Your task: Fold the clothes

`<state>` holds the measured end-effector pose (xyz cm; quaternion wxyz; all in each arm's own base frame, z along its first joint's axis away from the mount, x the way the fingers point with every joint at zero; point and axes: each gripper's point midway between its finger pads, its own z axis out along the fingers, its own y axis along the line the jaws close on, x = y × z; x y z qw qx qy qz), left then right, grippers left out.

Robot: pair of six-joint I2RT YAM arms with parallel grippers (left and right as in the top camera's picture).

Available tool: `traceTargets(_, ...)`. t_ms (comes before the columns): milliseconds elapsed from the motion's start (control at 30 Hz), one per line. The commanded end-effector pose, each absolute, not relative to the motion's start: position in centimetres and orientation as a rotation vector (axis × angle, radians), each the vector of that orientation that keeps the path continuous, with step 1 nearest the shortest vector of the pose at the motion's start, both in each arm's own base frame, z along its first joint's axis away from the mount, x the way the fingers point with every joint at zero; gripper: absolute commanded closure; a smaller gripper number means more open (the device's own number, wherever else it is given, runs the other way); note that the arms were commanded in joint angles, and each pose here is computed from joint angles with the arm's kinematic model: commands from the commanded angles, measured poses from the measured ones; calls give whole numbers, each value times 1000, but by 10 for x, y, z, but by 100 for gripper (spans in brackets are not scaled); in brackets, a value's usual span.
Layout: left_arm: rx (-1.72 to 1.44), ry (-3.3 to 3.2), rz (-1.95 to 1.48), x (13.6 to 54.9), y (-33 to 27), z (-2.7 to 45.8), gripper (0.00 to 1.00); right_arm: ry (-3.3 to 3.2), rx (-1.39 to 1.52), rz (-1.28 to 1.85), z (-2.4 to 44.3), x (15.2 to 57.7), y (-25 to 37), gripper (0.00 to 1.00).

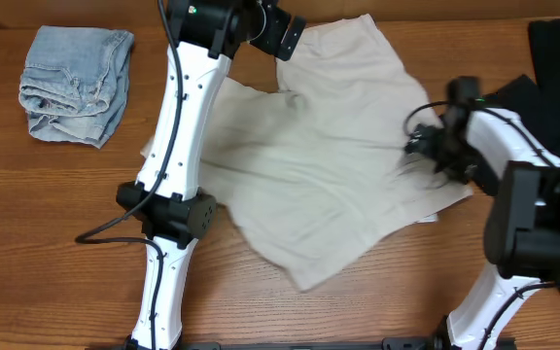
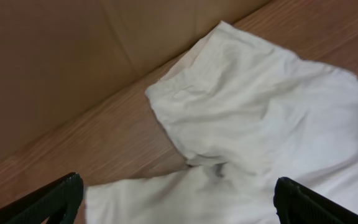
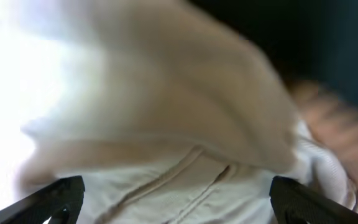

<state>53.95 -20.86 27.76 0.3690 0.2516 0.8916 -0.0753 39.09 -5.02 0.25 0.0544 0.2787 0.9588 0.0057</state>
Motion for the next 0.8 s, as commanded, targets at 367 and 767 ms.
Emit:
traceTargets(367, 736, 2240, -359, 579, -272, 168, 2, 2821, 532, 495, 123, 431, -22, 0)
traceTargets(767, 517, 2393, -455, 593, -293, 67, 3, 2631, 613, 492, 208, 437, -10, 0)
